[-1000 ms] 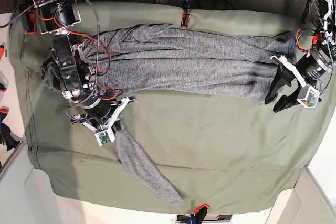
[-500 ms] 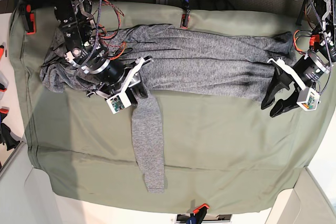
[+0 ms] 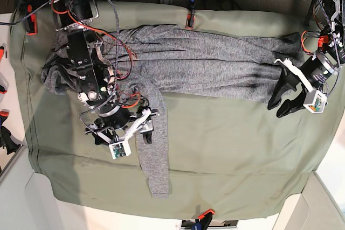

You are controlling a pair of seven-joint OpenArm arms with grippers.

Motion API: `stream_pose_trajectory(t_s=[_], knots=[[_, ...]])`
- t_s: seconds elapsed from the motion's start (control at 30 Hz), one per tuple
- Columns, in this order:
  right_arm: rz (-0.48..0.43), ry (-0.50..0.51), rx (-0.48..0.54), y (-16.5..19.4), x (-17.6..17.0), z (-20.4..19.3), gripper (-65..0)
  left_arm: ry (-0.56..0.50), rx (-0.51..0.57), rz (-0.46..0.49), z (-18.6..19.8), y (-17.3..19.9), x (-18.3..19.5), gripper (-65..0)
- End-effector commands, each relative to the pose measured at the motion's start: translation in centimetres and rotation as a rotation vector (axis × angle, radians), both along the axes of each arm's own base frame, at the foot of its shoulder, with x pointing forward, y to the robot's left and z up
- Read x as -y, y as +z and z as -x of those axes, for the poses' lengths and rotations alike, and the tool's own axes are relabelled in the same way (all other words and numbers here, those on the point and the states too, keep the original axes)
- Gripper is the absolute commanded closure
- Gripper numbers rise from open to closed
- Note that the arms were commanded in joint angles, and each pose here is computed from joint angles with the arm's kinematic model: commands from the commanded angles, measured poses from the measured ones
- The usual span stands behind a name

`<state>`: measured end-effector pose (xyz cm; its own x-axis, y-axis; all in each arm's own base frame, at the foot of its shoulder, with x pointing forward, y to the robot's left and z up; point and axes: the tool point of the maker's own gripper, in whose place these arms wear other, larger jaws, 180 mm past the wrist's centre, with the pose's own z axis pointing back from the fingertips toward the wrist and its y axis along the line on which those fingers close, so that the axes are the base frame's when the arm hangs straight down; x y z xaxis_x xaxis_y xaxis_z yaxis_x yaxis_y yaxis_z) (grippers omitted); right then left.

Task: Fold the T-shirt properly
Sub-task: 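Grasp the loose sleeve with the right gripper and lay it across the shirt, then grasp the other sleeve with the left gripper and fold it onto the shirt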

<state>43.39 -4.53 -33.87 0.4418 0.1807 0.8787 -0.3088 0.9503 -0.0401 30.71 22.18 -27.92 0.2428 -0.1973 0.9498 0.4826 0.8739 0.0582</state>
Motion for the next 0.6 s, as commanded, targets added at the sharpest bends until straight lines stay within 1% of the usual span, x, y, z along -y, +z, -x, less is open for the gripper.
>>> stream_pose_trajectory(t_s=[0.0, 0.13, 0.3, 0.4, 0.57], knots=[[-0.011, -0.021, 0.048, 1.6, 0.1, -2.0, -44.5, -0.014, 0.05, 0.009, -0.4, 1.7, 0.0, -24.8], [-0.005, -0.076, -0.036, -0.9, 0.2, -3.8, -44.5, -0.013, 0.047, 0.01, -0.4, 1.5, 0.0, -24.8], [-0.014, -0.078, -0.053, -1.4, -0.3, -4.2, -44.5, -0.009, 0.04, 0.02, -0.3, 1.3, 0.3, -24.8], [-0.053, -0.075, -0.079, -1.8, -0.8, -3.9, -44.5, -0.006, 0.037, 0.029, -0.3, 1.1, 0.4, -24.8], [-0.05, -0.079, -0.11, -2.9, -0.7, -3.3, -44.5, -0.006, 0.034, 0.027, -0.3, 1.1, 0.4, -24.8]])
